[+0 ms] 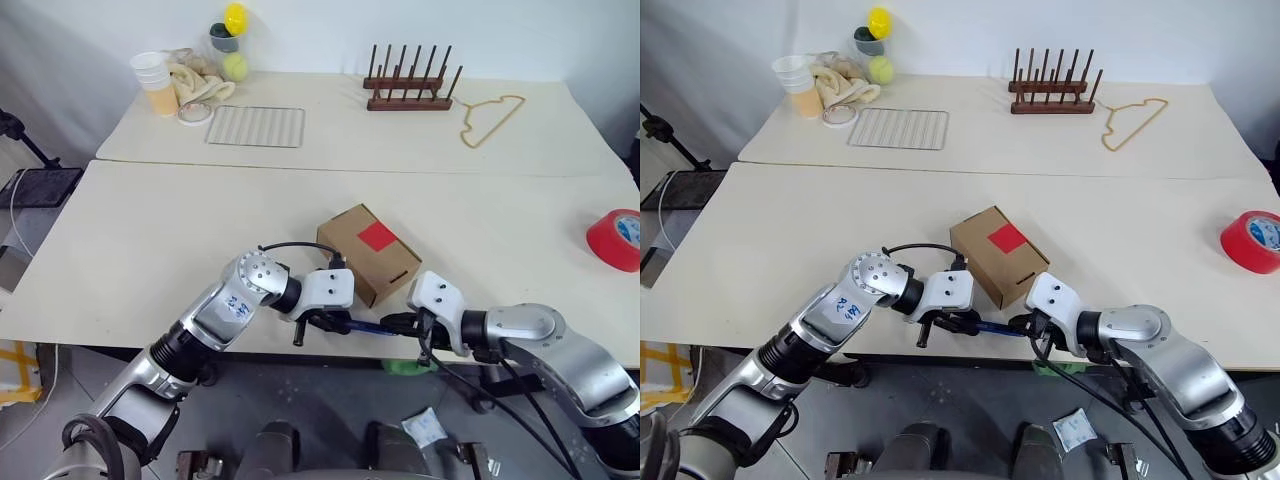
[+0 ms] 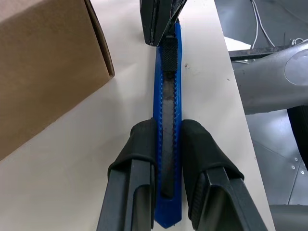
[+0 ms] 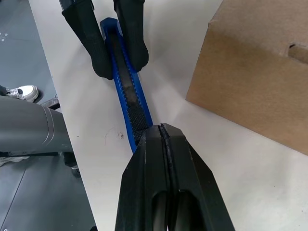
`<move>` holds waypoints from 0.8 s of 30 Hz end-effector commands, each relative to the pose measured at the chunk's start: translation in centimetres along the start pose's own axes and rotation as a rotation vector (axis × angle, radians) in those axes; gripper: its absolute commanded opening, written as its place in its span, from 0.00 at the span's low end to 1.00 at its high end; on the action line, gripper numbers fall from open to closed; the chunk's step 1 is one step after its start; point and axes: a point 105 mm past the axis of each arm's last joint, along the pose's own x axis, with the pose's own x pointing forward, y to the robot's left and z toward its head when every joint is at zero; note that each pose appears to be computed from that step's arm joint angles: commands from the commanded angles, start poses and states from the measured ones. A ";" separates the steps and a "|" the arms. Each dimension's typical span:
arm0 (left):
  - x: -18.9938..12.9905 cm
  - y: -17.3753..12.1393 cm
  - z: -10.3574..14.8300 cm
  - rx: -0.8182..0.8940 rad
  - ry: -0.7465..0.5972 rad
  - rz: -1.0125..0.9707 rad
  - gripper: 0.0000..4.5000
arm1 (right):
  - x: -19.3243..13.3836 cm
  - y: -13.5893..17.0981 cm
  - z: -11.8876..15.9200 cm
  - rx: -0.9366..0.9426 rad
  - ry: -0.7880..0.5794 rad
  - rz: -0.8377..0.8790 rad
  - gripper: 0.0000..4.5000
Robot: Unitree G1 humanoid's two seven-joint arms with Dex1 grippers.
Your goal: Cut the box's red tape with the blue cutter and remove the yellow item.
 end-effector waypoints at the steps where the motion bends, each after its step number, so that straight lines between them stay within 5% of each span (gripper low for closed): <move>1: 0.8 -0.4 -0.6 -0.021 0.028 -0.019 0.11 | 0.5 2.0 0.5 -0.013 -0.023 0.085 0.00; 24: 0.7 -0.8 -0.6 -0.034 0.027 -0.018 0.11 | -1.5 1.3 1.2 -0.021 -0.043 0.111 0.00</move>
